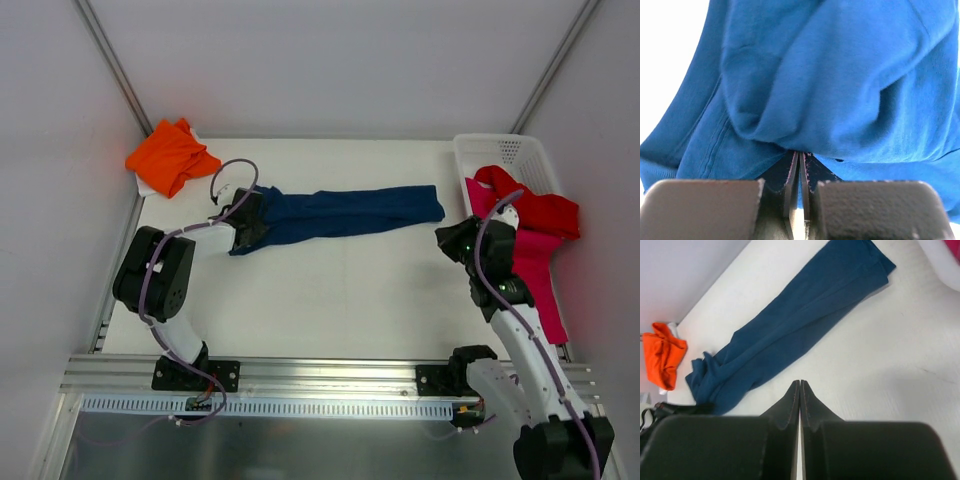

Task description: Fold and stack the t-shirts

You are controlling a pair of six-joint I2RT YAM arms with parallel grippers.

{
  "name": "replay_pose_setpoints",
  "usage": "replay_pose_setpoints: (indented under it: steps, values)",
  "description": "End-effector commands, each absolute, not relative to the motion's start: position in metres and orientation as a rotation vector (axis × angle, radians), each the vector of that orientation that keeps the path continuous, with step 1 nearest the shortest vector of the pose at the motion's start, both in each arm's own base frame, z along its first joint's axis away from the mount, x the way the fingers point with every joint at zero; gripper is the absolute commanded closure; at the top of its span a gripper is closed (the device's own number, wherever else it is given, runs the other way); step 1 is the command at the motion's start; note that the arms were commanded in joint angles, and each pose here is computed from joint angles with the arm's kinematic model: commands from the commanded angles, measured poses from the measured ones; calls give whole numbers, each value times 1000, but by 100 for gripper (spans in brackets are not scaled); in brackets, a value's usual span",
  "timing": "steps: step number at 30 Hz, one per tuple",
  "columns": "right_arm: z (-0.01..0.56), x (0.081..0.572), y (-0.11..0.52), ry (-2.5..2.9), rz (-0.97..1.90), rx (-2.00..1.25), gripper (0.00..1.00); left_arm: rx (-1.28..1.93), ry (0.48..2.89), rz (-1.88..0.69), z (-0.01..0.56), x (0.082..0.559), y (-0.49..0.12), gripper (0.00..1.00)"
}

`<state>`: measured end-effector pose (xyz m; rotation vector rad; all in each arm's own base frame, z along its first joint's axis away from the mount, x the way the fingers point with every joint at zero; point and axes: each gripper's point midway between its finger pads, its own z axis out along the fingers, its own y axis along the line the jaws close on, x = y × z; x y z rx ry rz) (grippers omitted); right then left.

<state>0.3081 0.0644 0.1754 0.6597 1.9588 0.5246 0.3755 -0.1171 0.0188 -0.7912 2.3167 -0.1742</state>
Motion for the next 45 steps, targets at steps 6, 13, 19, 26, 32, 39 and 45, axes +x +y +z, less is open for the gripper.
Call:
replay_pose_setpoints:
  steps: [6, 13, 19, 26, 32, 39, 45]
  values:
    - [199, 249, 42, 1910, 445, 660, 100, -842, 2353, -402, 15, 423, -113, 100]
    - [206, 234, 34, 1920, 386, 631, 100, -683, 2331, -629, 39, 509, -131, 100]
    - [196, 216, 27, 1960, 336, 623, 100, -592, 2289, -889, 48, 590, -154, 100]
    - [187, 193, 20, 1957, 307, 614, 99, -481, 2045, -1141, 86, 682, -175, 67]
    - [174, 183, 21, 2005, 297, 607, 100, -430, 1462, -1550, 203, 706, -173, 1]
    - [156, 181, 31, 2011, 372, 623, 99, -238, 1340, -1635, 341, 627, -187, 1]
    - [153, 169, 31, 2008, 390, 631, 100, -197, 1544, -1480, 352, 555, -188, 1]
